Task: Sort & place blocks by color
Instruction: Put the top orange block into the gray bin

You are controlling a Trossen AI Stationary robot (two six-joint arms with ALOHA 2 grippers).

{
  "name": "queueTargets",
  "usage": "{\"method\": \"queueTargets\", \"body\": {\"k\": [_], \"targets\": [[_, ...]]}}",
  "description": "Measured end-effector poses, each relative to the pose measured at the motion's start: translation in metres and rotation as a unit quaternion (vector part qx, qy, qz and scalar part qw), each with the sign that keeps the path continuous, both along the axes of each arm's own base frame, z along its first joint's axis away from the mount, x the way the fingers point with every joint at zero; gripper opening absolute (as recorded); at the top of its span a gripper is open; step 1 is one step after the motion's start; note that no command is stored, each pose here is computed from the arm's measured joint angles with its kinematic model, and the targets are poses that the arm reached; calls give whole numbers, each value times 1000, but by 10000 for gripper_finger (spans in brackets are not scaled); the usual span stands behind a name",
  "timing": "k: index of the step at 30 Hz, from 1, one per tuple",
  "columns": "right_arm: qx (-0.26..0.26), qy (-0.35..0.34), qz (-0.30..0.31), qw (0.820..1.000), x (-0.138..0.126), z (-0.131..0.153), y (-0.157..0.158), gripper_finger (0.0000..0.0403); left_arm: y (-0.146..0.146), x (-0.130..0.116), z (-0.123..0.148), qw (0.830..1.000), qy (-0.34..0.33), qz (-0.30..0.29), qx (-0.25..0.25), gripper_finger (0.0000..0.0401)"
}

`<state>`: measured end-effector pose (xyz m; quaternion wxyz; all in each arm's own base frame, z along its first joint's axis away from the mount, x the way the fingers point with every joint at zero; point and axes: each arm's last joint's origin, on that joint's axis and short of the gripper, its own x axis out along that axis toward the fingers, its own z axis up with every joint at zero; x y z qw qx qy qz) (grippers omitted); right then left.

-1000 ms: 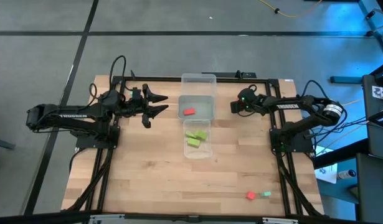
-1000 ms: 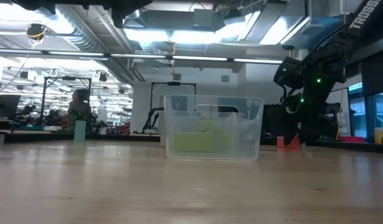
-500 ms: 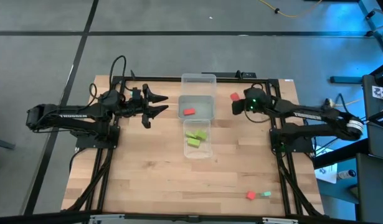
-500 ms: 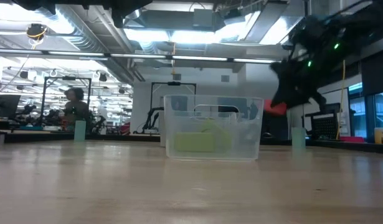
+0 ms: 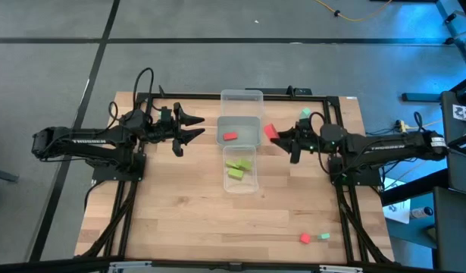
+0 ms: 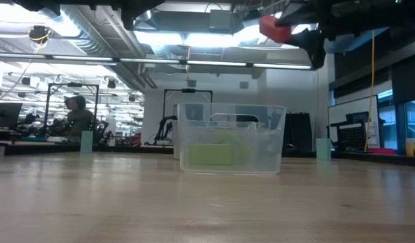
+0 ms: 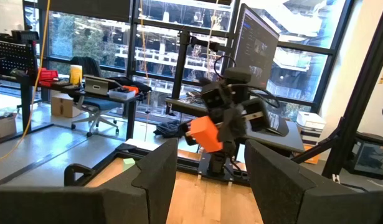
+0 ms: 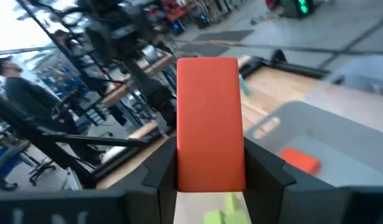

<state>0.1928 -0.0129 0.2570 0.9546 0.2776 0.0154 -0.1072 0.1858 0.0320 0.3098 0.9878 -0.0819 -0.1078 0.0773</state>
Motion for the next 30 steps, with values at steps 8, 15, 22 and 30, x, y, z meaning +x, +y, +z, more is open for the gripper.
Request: {"method": "queueTargets", "body": {"k": [8,15,22,30], "targets": [[-16,-6,1,1000,5,0,6,134,0,0,0,1000,0,0,0,180],[-41,-5,2,999,7,4,6,134,0,0,-1,1000,6,0,-1,180],[-80,-17,10,997,9,22,6,134,0,0,-1,1000,5,0,-1,180],[-62,12,21,998,11,15,7,134,0,0,-1,1000,5,1,-1,180]]}}
